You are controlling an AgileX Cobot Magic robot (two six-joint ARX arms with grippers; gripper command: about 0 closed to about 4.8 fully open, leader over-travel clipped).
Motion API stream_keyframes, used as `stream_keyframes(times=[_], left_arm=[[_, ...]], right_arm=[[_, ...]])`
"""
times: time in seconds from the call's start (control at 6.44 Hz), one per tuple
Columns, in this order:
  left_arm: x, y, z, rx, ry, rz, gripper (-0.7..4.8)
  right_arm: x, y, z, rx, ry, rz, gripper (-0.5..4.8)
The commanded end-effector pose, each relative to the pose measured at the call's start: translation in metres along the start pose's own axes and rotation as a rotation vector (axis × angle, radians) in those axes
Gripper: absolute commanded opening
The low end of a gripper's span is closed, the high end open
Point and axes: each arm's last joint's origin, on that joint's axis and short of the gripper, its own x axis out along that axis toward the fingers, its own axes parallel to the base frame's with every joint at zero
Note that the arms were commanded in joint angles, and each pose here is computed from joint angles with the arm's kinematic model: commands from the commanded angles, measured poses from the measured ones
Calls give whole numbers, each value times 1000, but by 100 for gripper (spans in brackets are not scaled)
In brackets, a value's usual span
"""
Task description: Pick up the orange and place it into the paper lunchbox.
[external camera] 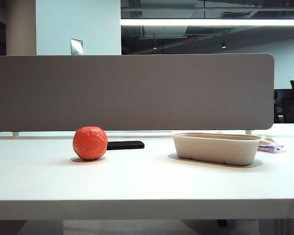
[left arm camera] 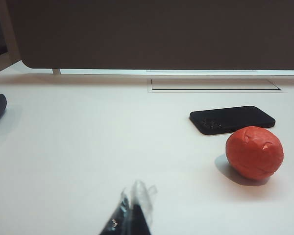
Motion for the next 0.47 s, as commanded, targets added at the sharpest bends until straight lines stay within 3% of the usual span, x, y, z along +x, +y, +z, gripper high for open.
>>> stream_keyframes(times=[0.16, 0.47], left_arm=[[0, 0, 0, -3, -1, 6, -5], [0, 0, 0, -7, -4, 6, -5]], right_arm=[[0, 0, 1, -2, -16, -3, -6], [-1, 0, 5, 1, -33, -2, -6]])
